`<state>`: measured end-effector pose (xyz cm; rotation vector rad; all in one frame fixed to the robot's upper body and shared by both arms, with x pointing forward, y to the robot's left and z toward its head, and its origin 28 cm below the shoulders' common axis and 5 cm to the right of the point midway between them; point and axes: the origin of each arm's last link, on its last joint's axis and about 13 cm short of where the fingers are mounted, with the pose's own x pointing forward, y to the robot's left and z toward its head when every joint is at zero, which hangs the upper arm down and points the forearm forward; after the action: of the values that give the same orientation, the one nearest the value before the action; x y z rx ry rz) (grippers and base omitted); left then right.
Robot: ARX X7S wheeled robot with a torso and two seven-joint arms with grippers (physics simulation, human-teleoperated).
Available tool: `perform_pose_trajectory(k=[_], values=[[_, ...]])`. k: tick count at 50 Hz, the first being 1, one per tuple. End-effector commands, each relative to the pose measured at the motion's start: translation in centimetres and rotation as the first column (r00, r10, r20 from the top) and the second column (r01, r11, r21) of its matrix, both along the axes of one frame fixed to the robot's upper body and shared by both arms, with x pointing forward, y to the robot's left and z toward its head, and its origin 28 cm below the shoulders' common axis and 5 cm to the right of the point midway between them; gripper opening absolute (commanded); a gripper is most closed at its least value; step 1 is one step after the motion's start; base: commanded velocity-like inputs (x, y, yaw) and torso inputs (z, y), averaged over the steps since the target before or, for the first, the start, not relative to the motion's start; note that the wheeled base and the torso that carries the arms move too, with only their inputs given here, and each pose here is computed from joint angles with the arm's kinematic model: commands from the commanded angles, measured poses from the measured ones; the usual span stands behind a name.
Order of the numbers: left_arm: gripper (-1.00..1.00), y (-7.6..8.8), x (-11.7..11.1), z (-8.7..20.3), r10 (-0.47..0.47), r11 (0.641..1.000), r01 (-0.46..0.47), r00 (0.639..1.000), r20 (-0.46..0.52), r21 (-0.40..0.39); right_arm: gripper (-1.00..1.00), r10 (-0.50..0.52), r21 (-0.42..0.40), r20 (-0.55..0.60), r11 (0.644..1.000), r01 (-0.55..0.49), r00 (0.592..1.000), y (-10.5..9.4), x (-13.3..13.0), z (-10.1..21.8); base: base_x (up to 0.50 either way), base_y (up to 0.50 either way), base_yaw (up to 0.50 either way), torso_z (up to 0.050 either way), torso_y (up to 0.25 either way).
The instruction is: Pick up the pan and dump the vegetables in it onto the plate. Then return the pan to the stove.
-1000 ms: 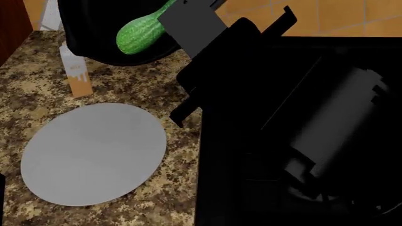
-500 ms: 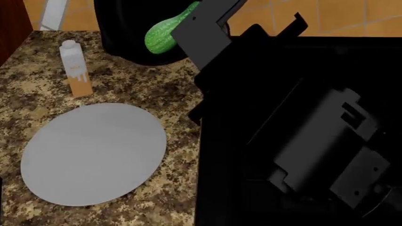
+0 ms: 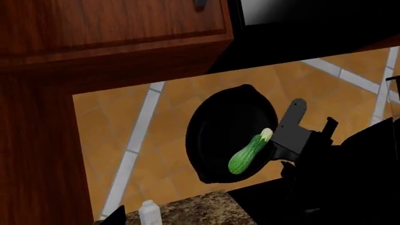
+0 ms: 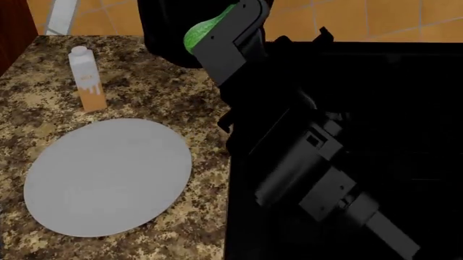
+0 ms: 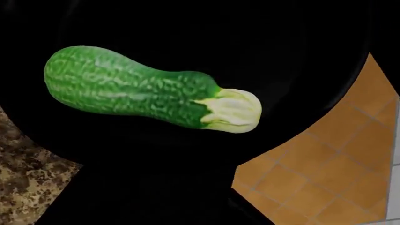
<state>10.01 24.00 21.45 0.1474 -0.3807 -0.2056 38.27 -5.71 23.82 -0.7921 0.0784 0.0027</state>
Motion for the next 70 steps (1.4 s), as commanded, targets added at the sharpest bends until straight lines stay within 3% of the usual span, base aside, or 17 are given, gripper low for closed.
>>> perform_pose_trajectory(k=[1, 4, 11, 17, 18, 19, 27, 37, 49, 53, 55, 57, 60, 64, 66, 68, 70], values=[[1.0, 0.0, -0.2, -0.1, -0.076, 0.996, 0.075, 0.997, -0.016, -0.037, -1.0, -0.012, -0.072, 0.128, 0.997, 0.021, 0.992, 1.8, 2.4, -0.5, 0.0, 0.0, 0.0, 0.01, 0.0], [1.0, 0.1, -0.2, -0.2, -0.073, 0.997, 0.072, 0.997, -0.016, -0.036, -1.0, -0.007, -0.081, 0.133, 0.997, 0.018, 0.991, 2.3, 2.9, -0.9, 0.0, 0.0, 0.0, 0.0, 0.003], [1.0, -0.1, -0.7, -0.4, -0.086, 0.996, 0.086, 0.996, -0.014, -0.036, -1.0, -0.013, -0.215, 0.185, 0.975, 0.054, 0.983, 2.8, 3.3, -1.4, 0.0, 0.0, 0.0, 0.0, 0.001], [1.0, 0.1, -0.9, -0.5, -0.091, 0.995, 0.091, 0.996, -0.016, -0.044, -1.0, 0.008, -0.244, 0.181, 0.969, 0.038, 0.984, 3.4, 3.0, -2.4, 0.0, 0.0, 0.0, 0.0, 0.002], [1.0, 0.0, -1.1, -0.5, -0.137, 0.988, 0.135, 0.99, -0.023, -0.072, -1.0, 0.011, -0.234, 0.18, 0.972, 0.032, 0.984, 3.4, 3.0, -2.4, 0.0, 0.0, 0.0, 0.0, 0.0], [1.0, 0.1, -1.3, -0.5, -0.115, 0.992, 0.114, 0.993, -0.013, -0.057, -1.0, 0.002, -0.275, 0.2, 0.96, 0.054, 0.98, 3.3, 3.0, -2.4, 0.0, 0.0, 0.0, 0.01, 0.01], [1.0, 0.1, -1.5, -0.9, -0.135, 0.989, 0.134, 0.991, -0.018, -0.06, -1.0, 0.02, -0.249, 0.2, 0.968, 0.031, 0.98, 4.0, 2.6, -3.2, 0.0, 0.0, 0.0, 0.0, 0.001], [1.0, 0.1, -2.2, -1.0, -0.176, 0.982, 0.174, 0.984, -0.02, -0.079, -1.0, 0.004, -0.444, 0.337, 0.883, 0.155, 0.941, 3.7, 2.3, -2.1, 0.0, 0.0, 0.0, 0.001, 0.002], [1.0, 0.1, -2.5, -1.2, -0.188, 0.979, 0.186, 0.982, -0.018, -0.084, -1.0, 0.08, -0.451, 0.31, 0.889, 0.073, 0.947, 5.1, 1.4, -3.1, 0.0, 0.0, 0.0, 0.0, 0.003], [1.0, 0.2, -2.6, -1.4, -0.193, 0.978, 0.19, 0.981, -0.021, -0.089, -1.0, 0.112, -0.5, 0.315, 0.864, 0.065, 0.942, 5.3, 1.1, -3.6, 0.0, 0.0, 0.0, 0.0, 0.0], [1.0, 0.2, -2.7, -1.5, -0.199, 0.976, 0.196, 0.98, -0.022, -0.092, -1.0, 0.111, -0.566, 0.349, 0.816, 0.115, 0.931, 5.1, 0.9, -3.5, 0.0, 0.0, 0.0, 0.0, 0.005], [1.0, 0.2, -2.9, -1.5, -0.21, 0.974, 0.208, 0.977, -0.02, -0.09, -1.0, 0.1, -0.579, 0.357, 0.804, 0.136, 0.929, 4.9, 1.0, -3.2, 0.0, 0.0, 0.0, 0.005, 0.0], [1.0, 0.2, -3.3, -1.7, -0.227, 0.97, 0.224, 0.974, -0.017, -0.093, -1.0, 0.084, -0.631, 0.378, 0.753, 0.19, 0.922, 4.4, 1.0, -3.1, 0.0, 0.0, 0.0, 0.0, 0.003], [1.0, 0.3, -3.5, -1.7, -0.237, 0.967, 0.235, 0.971, -0.018, -0.095, -1.0, 0.077, -0.663, 0.381, 0.717, 0.214, 0.921, 4.1, 1.1, -3.0, 0.0, 0.0, 0.0, 0.0, 0.003], [1.0, 0.3, -3.6, -1.7, -0.25, 0.964, 0.247, 0.968, -0.022, -0.1, -1.0, 0.085, -0.666, 0.376, 0.717, 0.206, 0.923, 4.1, 1.1, -3.0, 0.0, 0.0, 0.0, 0.0, 0.0], [1.0, 0.3, -3.8, -1.8, -0.265, 0.959, 0.261, 0.964, -0.026, -0.111, -1.0, 0.09, -0.693, 0.399, 0.681, 0.236, 0.913, 4.0, 1.1, -2.6, 0.0, 0.0, 0.0, 0.0, 0.0], [1.0, 0.3, -3.9, -1.8, -0.274, 0.956, 0.269, 0.961, -0.027, -0.115, -1.0, 0.087, -0.686, 0.413, 0.684, 0.247, 0.907, 4.0, 1.2, -2.2, 0.0, 0.0, 0.0, 0.0, 0.005]])
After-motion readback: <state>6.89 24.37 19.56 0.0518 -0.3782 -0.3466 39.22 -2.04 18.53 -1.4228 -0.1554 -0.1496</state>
